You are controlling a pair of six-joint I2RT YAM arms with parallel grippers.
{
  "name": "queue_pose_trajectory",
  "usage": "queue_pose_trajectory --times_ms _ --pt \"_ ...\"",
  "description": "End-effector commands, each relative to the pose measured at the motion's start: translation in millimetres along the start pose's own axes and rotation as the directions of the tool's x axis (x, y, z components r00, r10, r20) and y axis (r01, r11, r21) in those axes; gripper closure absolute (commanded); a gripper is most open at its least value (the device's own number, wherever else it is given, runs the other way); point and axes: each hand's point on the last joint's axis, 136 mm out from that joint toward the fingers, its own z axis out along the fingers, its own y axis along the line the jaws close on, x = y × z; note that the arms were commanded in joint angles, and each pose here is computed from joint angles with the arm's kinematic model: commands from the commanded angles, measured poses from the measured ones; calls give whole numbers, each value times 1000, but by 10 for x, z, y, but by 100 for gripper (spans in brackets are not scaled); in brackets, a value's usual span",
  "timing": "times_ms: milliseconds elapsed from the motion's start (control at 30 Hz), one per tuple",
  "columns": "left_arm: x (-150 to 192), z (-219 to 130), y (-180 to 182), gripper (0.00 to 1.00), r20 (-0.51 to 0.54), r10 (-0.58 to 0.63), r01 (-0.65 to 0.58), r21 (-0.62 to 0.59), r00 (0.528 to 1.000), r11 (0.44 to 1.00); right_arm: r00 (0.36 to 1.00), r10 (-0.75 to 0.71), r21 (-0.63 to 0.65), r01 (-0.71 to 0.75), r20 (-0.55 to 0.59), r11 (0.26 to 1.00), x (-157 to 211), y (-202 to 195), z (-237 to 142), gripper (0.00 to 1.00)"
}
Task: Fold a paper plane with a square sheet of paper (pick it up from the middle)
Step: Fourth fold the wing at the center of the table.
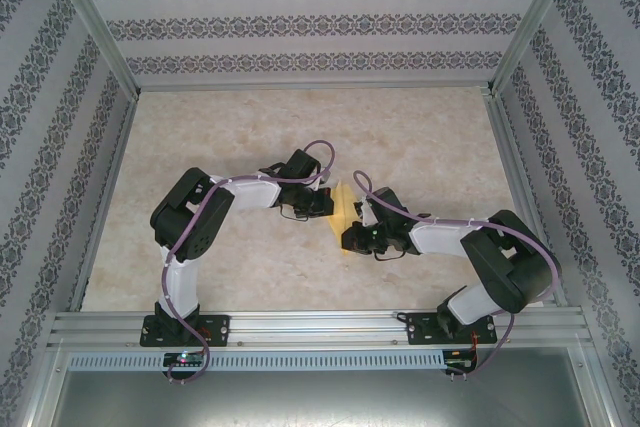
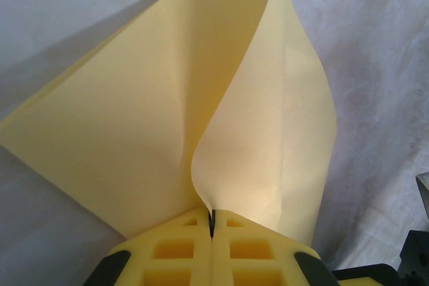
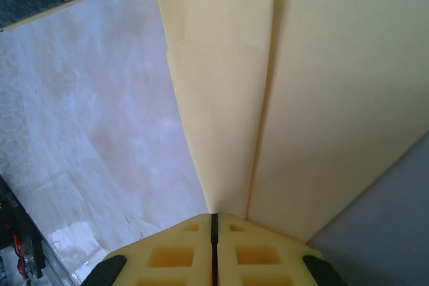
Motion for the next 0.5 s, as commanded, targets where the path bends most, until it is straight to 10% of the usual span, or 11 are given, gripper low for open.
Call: queue_pose_trajectory --times_ms 0,467 --pt "-5 -132 74 100 -1 -20 20 -33 1000 999 998 7 91 -1 -64 996 191 -205 41 92" --pt "-6 -313 -40 100 7 6 -5 -32 1000 999 997 12 117 -2 -82 993 269 -299 77 92"
